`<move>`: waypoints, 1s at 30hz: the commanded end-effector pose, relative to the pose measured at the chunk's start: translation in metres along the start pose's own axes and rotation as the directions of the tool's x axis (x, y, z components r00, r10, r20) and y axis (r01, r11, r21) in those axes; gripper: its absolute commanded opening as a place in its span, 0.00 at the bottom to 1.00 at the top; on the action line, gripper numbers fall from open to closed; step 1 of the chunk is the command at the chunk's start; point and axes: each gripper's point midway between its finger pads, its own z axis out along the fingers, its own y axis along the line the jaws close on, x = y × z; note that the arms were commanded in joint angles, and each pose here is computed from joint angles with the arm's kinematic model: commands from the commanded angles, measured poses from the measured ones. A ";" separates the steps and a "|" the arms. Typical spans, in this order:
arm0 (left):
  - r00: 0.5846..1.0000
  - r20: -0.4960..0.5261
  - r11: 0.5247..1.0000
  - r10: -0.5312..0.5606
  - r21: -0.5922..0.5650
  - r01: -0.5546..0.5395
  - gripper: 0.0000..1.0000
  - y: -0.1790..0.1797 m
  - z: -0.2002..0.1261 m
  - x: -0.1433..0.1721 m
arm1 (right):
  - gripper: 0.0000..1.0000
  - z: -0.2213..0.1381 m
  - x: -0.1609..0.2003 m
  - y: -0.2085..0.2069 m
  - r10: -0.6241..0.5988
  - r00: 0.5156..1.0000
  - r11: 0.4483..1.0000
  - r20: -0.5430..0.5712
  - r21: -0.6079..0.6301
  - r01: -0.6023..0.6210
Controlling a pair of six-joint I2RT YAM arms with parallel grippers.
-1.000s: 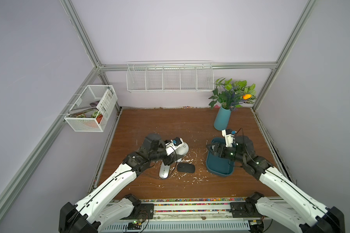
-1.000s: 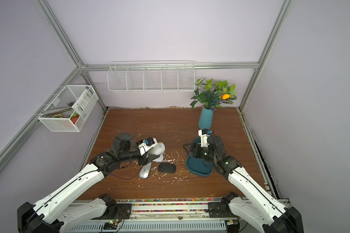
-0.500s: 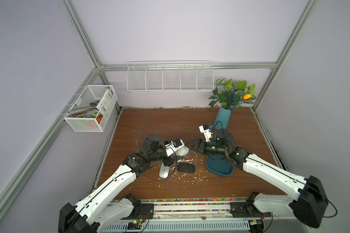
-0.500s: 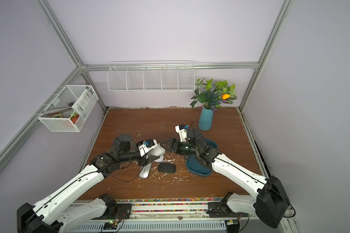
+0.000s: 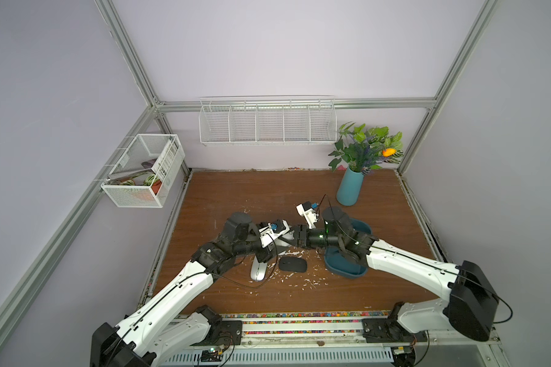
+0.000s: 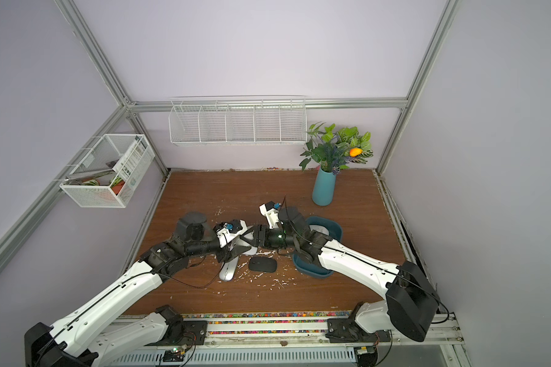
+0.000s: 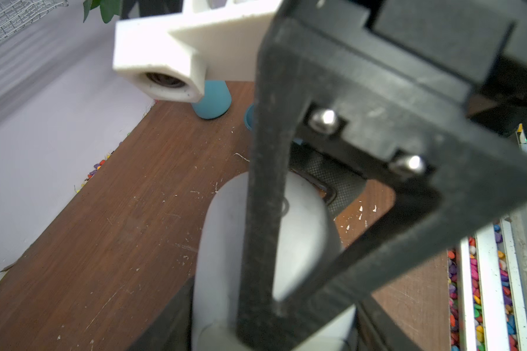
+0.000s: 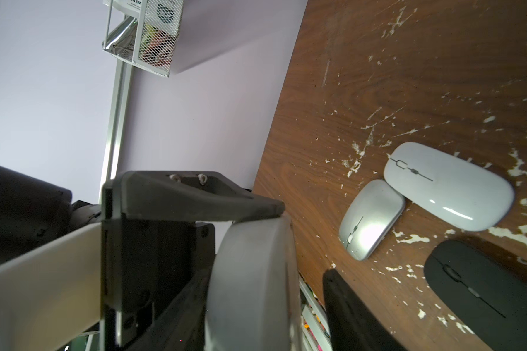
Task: Put the mouse in the storage box
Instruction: Pick up the mouse from the center of the board.
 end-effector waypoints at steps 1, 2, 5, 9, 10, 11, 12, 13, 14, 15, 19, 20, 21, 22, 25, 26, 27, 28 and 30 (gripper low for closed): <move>0.999 0.044 1.000 0.021 0.007 -0.021 0.42 -0.003 -0.003 -0.009 | 0.57 0.006 -0.005 0.016 -0.023 1.000 0.998 0.000 -0.055 0.023; 0.999 0.044 1.000 0.019 0.008 -0.020 0.42 -0.003 -0.003 -0.009 | 0.56 0.008 -0.004 0.016 -0.023 1.000 0.998 -0.005 -0.059 0.023; 0.999 0.042 1.000 0.016 0.009 -0.016 0.42 -0.003 -0.003 -0.008 | 0.50 0.012 -0.004 0.014 -0.021 1.000 0.998 -0.009 -0.057 0.021; 0.999 0.036 1.000 0.013 0.000 -0.013 0.45 -0.001 -0.002 -0.007 | 0.39 0.013 -0.004 0.012 -0.017 1.000 0.998 -0.010 -0.055 0.017; 0.999 0.034 1.000 0.005 -0.009 -0.005 0.48 0.000 -0.002 -0.007 | 0.37 0.012 -0.004 0.012 -0.020 1.000 0.998 -0.003 -0.053 0.019; 0.999 0.034 1.000 -0.005 -0.023 0.006 0.55 0.003 -0.001 -0.007 | 0.35 0.011 -0.006 0.012 -0.023 1.000 0.998 0.005 -0.051 0.023; 0.999 0.032 0.999 -0.016 -0.044 0.017 0.65 0.007 -0.001 -0.006 | 0.33 0.010 -0.007 0.012 -0.027 1.000 0.999 0.013 -0.045 0.028; 0.999 0.034 0.998 -0.023 -0.059 0.025 0.74 0.009 -0.001 -0.006 | 0.31 0.009 -0.008 0.010 -0.028 0.999 0.999 0.019 -0.039 0.029; 0.999 0.034 0.997 -0.025 -0.069 0.028 0.81 0.011 -0.001 -0.006 | 0.30 0.008 -0.009 0.009 -0.028 0.999 0.999 0.024 -0.032 0.028; 0.999 0.038 0.996 -0.028 -0.080 0.031 1.00 0.012 -0.002 -0.006 | 0.29 0.008 -0.011 0.006 -0.023 0.999 0.999 0.031 -0.026 0.024; 0.998 0.060 0.994 -0.029 -0.108 0.035 1.00 0.014 -0.006 -0.007 | 0.28 -0.001 -0.025 -0.011 0.026 0.997 1.000 0.072 -0.013 -0.025; 0.997 0.067 0.993 -0.031 -0.113 0.038 1.00 0.014 -0.007 -0.008 | 0.27 -0.005 -0.029 -0.017 0.040 0.995 0.999 0.087 -0.010 -0.040; 0.997 0.072 0.993 -0.031 -0.116 0.039 1.00 0.014 -0.009 -0.008 | 0.27 -0.011 -0.036 -0.026 0.054 0.993 0.999 0.109 -0.002 -0.054; 0.997 0.076 0.992 -0.031 -0.117 0.040 1.00 0.014 -0.009 -0.009 | 0.27 -0.020 -0.042 -0.036 0.069 0.989 0.997 0.134 0.013 -0.072; 0.997 0.073 0.991 -0.039 -0.127 0.048 1.00 0.015 -0.010 -0.008 | 0.27 -0.053 -0.057 -0.074 0.120 0.968 0.987 0.219 0.078 -0.140; 0.997 0.071 0.990 -0.043 -0.131 0.052 1.00 0.016 -0.010 -0.008 | 0.27 -0.066 -0.061 -0.085 0.128 0.960 0.983 0.247 0.094 -0.155; 0.997 0.066 0.989 -0.046 -0.137 0.054 1.00 0.018 -0.010 -0.007 | 0.27 -0.083 -0.063 -0.100 0.138 0.950 0.976 0.280 0.123 -0.178; 0.997 0.062 0.988 -0.049 -0.146 0.057 1.00 0.020 -0.010 -0.007 | 0.27 -0.101 -0.065 -0.118 0.144 0.938 0.965 0.317 0.165 -0.204; 0.997 0.055 0.986 -0.049 -0.159 0.057 1.00 0.022 -0.010 -0.006 | 0.27 -0.136 -0.062 -0.148 0.139 0.915 0.934 0.378 0.256 -0.248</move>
